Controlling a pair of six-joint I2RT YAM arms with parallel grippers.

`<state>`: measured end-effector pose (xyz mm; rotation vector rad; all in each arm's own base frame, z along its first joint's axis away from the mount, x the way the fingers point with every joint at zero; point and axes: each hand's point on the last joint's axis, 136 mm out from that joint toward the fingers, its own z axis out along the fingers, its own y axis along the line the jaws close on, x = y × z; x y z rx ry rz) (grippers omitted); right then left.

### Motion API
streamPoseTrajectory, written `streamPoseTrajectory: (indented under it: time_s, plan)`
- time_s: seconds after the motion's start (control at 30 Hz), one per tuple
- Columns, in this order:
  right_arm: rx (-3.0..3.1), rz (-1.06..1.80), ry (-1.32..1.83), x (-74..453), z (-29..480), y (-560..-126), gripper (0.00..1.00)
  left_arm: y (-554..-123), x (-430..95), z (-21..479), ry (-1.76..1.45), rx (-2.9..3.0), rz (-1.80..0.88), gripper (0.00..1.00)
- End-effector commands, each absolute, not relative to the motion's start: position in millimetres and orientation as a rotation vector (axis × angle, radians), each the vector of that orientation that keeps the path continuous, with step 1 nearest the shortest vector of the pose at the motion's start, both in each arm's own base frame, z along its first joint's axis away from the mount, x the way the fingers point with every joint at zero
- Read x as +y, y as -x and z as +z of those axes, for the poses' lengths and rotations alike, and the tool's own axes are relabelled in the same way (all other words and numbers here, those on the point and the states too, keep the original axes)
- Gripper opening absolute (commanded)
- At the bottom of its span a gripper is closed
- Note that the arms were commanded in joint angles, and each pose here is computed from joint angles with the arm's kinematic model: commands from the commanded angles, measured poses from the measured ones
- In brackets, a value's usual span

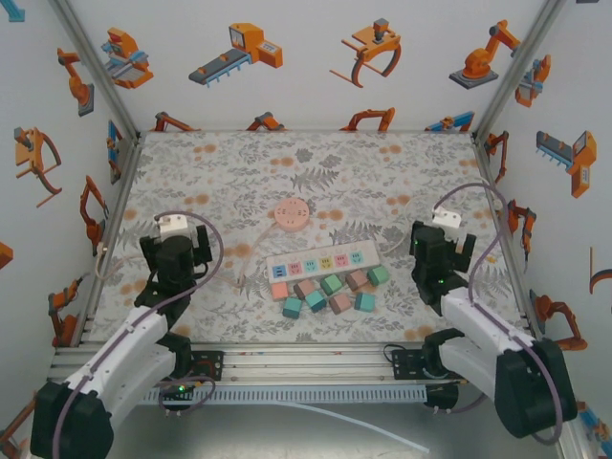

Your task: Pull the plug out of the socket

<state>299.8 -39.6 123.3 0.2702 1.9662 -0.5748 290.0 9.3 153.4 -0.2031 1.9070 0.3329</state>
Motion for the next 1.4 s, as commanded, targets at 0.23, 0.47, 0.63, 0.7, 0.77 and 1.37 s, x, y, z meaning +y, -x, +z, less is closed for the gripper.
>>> streamPoseTrajectory:
  time_s: [0.23, 0.47, 0.63, 0.7, 0.77, 1.37]
  plan:
    - [1.860, -0.482, -0.087, -12, 122, -382, 0.97, -305, 43, 132, 0.431, 1.877, 0.283, 0.97]
    - [1.818, -0.281, -0.142, -26, 112, -373, 0.97, -328, 32, 127, 0.310, 1.857, 0.198, 0.97]
    - [1.842, -0.159, -0.093, -20, 95, -375, 0.97, -361, 11, 125, 0.158, 1.845, 0.143, 0.97]
    - [1.876, -0.158, -0.078, -19, 93, -385, 0.95, -377, 2, 122, 0.079, 1.850, 0.144, 0.97]
    - [1.882, -0.193, -0.122, -27, 93, -387, 0.92, -388, 0, 102, 0.062, 1.883, 0.143, 0.97]
    - [1.886, -0.241, -0.201, -39, 93, -385, 0.99, -398, 3, 88, 0.063, 1.962, 0.043, 0.97]
